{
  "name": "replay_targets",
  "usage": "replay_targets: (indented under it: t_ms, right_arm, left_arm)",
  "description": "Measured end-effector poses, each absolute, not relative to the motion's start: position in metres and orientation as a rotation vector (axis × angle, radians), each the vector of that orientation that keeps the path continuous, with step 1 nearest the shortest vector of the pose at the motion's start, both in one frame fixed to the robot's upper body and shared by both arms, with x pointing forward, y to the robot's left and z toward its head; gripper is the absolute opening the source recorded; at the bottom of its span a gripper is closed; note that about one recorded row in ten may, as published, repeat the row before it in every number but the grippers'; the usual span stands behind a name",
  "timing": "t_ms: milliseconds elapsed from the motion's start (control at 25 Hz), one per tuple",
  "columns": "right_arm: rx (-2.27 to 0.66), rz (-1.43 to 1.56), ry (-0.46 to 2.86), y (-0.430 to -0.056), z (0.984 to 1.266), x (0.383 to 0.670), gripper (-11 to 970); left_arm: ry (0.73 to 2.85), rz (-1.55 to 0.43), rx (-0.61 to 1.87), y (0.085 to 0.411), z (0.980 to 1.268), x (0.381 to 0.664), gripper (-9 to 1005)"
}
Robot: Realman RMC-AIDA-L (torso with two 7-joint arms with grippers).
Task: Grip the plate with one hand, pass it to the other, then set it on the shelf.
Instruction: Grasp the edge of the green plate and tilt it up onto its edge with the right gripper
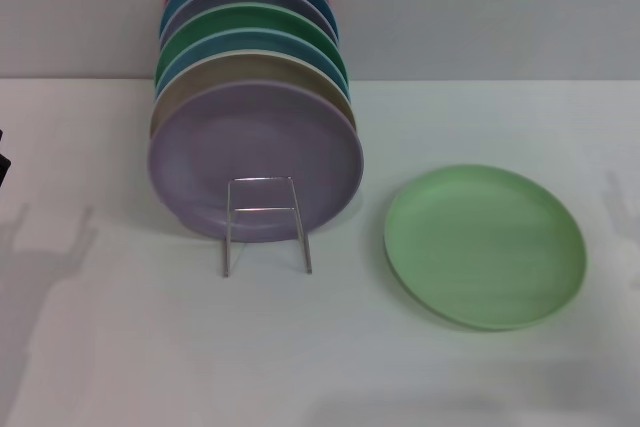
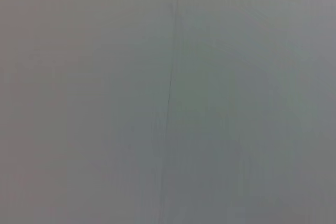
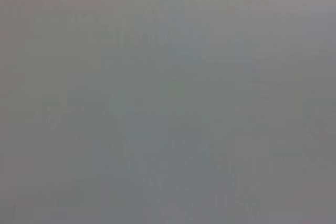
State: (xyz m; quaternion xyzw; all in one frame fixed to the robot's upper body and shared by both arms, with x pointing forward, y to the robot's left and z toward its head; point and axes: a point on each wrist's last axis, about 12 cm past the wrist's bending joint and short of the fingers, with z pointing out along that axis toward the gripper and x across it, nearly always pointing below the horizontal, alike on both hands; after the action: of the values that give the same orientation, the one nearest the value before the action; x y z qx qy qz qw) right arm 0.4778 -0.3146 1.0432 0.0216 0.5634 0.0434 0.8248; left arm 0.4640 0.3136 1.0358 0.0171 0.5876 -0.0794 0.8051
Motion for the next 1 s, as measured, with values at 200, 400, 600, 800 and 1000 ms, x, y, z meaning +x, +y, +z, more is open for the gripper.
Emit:
replay_targets:
  t_ms: [200, 400, 600, 800, 1000]
  right_arm:
    - [0.047, 0.094, 1.197, -0.3142, 1.0433, 0.4778, 686]
    - [0.048, 0.094, 1.196, -0.3142, 1.043, 0.4769, 686]
    - [0.05, 0.095, 1.192, -0.3137, 1.0432, 0.4764, 686]
    - [0.044, 0.1, 1.19, -0.3127, 1.0434, 0.4761, 686]
    - [0.04, 0.103, 1.195, -0.3121, 1.0429, 0.4762, 686]
  left_arm:
    - [1.258, -0.173, 0.037, 0.3133, 1.0359, 0.4642, 814]
    - [1.259, -0.173, 0.036, 0.3134, 1.0357, 0.4638, 813]
    - [1.259, -0.173, 0.038, 0.3132, 1.0356, 0.4638, 813]
    - [1.259, -0.173, 0.038, 0.3132, 1.0356, 0.4638, 813]
    - [1.259, -0.17, 0.039, 0.3138, 1.0356, 0.4636, 813]
